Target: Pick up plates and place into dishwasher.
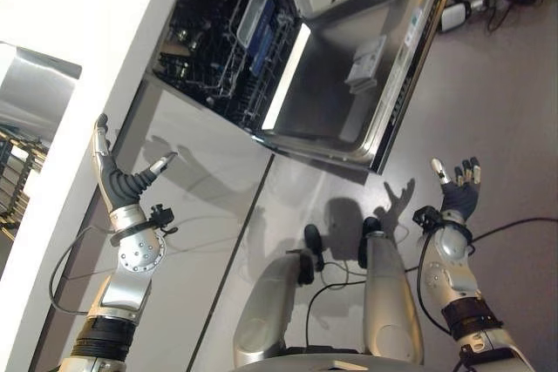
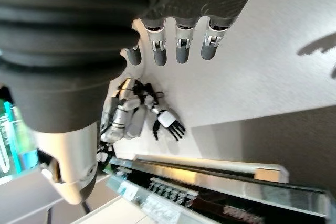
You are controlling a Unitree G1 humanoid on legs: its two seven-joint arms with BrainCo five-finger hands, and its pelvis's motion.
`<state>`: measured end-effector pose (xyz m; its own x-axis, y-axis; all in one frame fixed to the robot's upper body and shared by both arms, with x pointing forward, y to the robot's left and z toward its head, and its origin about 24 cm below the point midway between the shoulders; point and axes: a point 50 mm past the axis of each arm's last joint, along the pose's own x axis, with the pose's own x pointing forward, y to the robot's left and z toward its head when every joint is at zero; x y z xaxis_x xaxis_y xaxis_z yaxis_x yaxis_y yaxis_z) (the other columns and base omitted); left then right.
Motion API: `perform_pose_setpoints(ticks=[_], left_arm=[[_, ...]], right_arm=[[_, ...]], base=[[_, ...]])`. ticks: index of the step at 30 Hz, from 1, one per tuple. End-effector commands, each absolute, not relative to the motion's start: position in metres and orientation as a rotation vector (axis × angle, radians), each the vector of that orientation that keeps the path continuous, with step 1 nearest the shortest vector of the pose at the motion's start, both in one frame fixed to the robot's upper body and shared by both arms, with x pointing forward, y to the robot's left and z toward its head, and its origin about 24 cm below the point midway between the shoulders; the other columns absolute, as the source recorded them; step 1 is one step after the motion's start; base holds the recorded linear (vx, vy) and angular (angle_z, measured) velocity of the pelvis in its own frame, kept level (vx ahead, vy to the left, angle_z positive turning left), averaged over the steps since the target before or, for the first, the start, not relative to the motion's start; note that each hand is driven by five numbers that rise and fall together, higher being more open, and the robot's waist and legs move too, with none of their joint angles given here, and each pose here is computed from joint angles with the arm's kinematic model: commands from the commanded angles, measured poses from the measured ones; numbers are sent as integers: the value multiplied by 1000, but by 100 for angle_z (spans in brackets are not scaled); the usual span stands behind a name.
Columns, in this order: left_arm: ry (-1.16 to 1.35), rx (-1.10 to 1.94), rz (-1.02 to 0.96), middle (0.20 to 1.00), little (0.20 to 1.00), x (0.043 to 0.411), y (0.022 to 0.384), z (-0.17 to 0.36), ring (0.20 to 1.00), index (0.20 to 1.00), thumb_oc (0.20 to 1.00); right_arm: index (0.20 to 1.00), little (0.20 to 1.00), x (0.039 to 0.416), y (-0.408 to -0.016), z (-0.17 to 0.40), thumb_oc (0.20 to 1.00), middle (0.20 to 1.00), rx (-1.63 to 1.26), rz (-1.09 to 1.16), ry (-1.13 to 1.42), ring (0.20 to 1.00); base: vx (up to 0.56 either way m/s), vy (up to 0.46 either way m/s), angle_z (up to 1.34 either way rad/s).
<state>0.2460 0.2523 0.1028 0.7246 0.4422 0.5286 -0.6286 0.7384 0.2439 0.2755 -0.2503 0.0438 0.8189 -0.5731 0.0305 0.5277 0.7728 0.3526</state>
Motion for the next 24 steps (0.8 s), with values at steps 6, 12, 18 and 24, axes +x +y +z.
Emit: perform_pose_setpoints(ticks=[6,12,18,24], left_arm=[[-676,405,586,1000,1000,250,235,143,1000,1000,1000],[-730,410,532,1000,1000,259,222,156,1000,1000,1000],[-776,419,482,1000,1000,264,212,165,1000,1000,1000],[-818,423,426,1000,1000,264,205,172,1000,1000,1000]], right_arm=[[1000,1000,315,-235,75,1000,1000,539,-427,-214,1000],[1000,1000,347,-214,88,1000,1000,630,-261,-110,1000],[1000,1000,370,-184,107,1000,1000,670,-104,-49,1000],[1000,1000,383,-167,124,1000,1000,643,-26,-7,1000]], base=[[-27,27,7],[-20,-17,15],[8,-26,26],[14,-68,8]])
